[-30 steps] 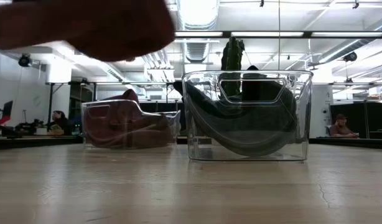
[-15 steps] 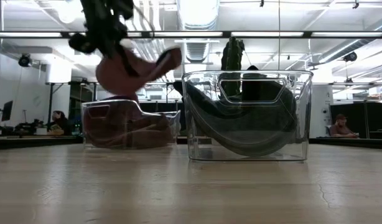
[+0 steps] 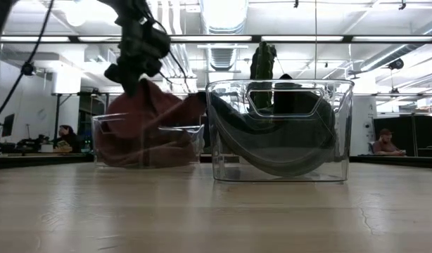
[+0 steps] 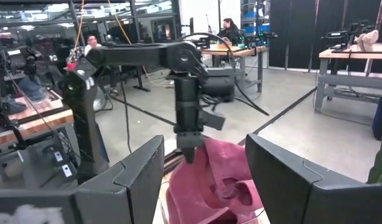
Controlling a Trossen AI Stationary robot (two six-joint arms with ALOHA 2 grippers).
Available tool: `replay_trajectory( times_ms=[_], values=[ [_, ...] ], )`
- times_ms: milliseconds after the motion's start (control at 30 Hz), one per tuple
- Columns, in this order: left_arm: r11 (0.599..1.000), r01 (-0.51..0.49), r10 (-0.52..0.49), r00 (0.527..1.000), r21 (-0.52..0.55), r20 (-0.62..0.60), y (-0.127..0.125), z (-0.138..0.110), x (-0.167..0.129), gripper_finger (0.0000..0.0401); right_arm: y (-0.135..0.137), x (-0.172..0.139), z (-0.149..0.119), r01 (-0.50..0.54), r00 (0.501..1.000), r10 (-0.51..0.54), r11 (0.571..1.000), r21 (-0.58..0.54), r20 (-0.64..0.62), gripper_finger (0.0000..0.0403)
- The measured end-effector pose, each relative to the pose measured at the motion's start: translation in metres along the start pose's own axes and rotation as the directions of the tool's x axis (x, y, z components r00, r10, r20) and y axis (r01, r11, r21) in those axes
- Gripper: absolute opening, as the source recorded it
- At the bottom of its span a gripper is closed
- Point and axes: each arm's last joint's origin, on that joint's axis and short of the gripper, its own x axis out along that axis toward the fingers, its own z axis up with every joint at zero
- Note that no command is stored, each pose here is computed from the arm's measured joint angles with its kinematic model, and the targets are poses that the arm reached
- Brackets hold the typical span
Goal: Pick & Place hat
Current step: Put the red cap into the top transparent bin, then return to Home Position
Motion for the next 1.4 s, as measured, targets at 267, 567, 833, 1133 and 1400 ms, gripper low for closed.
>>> replay_trajectory(
  times_ms=[267, 567, 833, 1133, 1400],
  values=[
    [0.996, -0.064, 0.060, 0.996, -0.061, -0.066, 0.003, 0.023, 0.022, 0.0021, 0.000, 0.000, 0.000, 0.007, 1.000, -0.007, 1.000, 0.020, 0.003, 0.0221],
    [0.995, -0.097, 0.097, 0.990, 0.009, -0.101, 0.005, 0.025, 0.028, 0.0105, 0.000, 0.000, 0.000, 0.007, 1.000, -0.007, 1.000, 0.012, 0.001, 0.0221],
    [0.931, -0.362, 0.364, 0.930, -0.042, 0.057, 0.010, 0.009, -0.003, 0.0155, 0.000, 0.000, 0.000, 0.008, 1.000, -0.008, 1.000, -0.025, -0.001, 0.0221],
    [0.988, -0.077, 0.106, 0.968, -0.133, 0.229, -0.004, -0.016, -0.038, 0.0155, -0.002, 0.002, -0.003, 0.016, 1.000, -0.017, 0.997, -0.071, -0.012, 0.0221],
    [0.978, 0.210, -0.185, 0.880, -0.009, 0.438, -0.025, -0.043, -0.072, 0.0145, -0.008, 0.013, -0.003, -0.142, 0.985, 0.147, 0.988, 0.060, -0.088, 0.0160]
  ],
)
